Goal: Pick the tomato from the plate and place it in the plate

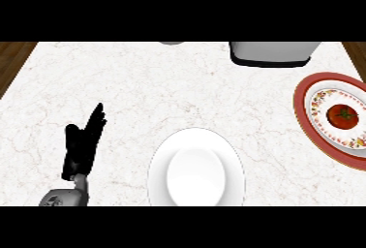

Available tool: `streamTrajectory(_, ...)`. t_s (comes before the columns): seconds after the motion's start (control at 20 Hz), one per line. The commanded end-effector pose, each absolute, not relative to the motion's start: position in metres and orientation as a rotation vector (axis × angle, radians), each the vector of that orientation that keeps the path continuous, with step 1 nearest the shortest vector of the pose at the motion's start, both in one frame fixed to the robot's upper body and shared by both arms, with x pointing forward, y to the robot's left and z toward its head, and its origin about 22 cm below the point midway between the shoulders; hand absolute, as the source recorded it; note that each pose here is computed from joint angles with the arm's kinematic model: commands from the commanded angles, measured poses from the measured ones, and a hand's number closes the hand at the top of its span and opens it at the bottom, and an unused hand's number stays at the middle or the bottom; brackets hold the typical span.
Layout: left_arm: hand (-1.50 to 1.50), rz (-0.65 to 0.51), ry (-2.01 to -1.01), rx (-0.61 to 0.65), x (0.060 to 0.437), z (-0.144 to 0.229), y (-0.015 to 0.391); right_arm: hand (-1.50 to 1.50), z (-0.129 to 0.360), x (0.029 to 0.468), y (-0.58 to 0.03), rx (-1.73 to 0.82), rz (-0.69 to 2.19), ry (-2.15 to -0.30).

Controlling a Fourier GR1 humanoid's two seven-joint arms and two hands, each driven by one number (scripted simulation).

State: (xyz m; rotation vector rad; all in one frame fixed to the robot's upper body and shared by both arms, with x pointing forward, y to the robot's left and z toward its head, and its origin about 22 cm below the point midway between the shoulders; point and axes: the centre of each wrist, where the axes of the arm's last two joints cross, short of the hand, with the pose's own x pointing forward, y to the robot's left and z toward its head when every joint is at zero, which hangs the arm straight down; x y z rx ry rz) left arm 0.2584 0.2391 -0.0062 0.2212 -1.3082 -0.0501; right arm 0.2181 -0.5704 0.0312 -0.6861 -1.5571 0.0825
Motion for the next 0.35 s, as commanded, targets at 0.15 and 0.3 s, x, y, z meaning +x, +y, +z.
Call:
streamTrajectory(0.15,0.0,-0.051,-1.307,0.207,0.258,-0.007,0.242,-1.5,0.028,0.202,-0.577,-0.731,0.049,-1.539)
streamTrajectory(0.3,0.0,-0.054,-1.316,0.208,0.268,0.011,0.245,-1.5,0.02,0.2,-0.574,-0.771,0.08,-1.515)
